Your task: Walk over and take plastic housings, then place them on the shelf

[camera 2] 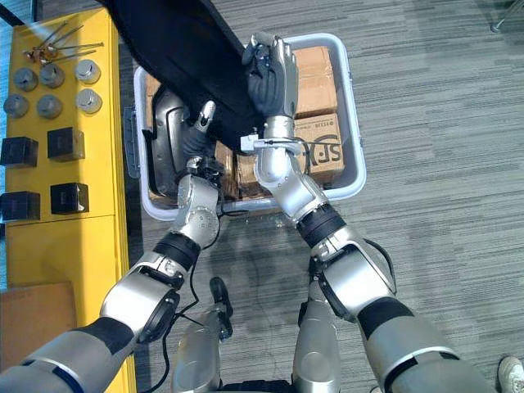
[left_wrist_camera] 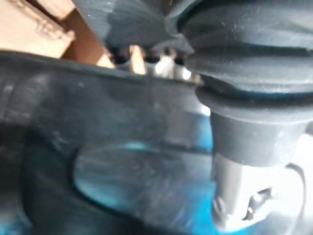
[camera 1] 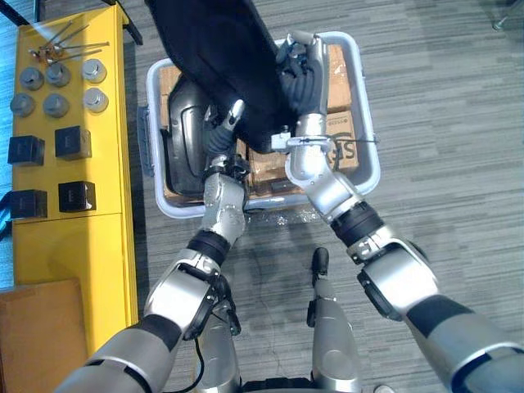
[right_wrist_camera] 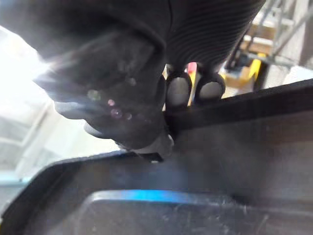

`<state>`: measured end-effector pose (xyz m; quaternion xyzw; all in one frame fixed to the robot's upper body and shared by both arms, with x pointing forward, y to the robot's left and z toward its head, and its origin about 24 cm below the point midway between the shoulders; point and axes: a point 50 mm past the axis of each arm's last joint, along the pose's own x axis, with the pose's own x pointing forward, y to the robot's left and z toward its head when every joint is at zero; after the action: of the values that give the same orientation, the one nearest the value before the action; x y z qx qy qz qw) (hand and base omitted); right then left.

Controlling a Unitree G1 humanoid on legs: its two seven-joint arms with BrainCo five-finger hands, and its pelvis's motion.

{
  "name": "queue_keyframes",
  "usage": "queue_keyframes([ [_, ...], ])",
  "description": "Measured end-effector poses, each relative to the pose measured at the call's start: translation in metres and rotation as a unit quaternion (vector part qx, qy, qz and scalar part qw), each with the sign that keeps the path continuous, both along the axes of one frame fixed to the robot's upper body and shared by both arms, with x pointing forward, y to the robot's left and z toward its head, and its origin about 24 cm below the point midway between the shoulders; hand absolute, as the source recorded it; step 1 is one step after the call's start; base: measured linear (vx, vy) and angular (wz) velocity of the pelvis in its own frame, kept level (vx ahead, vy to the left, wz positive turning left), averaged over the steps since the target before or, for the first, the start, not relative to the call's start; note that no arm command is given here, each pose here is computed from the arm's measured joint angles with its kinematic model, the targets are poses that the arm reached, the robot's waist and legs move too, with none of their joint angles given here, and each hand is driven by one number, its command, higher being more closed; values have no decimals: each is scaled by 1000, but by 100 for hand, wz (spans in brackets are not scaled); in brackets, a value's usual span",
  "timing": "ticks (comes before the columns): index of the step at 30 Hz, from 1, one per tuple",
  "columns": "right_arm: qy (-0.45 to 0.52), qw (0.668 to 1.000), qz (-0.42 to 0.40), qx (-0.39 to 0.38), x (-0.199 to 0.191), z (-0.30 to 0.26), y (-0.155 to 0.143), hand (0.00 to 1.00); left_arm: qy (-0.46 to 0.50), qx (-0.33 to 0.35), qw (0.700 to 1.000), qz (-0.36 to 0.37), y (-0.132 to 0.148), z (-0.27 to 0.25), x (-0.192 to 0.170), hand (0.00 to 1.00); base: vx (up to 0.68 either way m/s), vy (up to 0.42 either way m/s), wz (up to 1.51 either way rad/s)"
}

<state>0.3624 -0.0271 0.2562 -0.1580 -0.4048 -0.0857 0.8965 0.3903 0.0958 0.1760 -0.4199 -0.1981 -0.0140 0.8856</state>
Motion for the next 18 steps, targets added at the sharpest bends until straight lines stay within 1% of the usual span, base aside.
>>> queue_keyframes([
  [2, 1, 1000, 18, 7, -5, -2, 6, 100, -7, -22, 1000, 15, 2, 1, -1, 100, 1, 17, -1],
  [9, 13, 998, 46, 35, -13, -8, 5, 100, -20, -41, 998, 36, 8, 7, -3, 100, 0, 0, 0],
  [18, 17, 997, 51, 57, -17, -9, 1, 100, -40, -33, 998, 29, 8, 11, -4, 100, 0, 0, 0],
])
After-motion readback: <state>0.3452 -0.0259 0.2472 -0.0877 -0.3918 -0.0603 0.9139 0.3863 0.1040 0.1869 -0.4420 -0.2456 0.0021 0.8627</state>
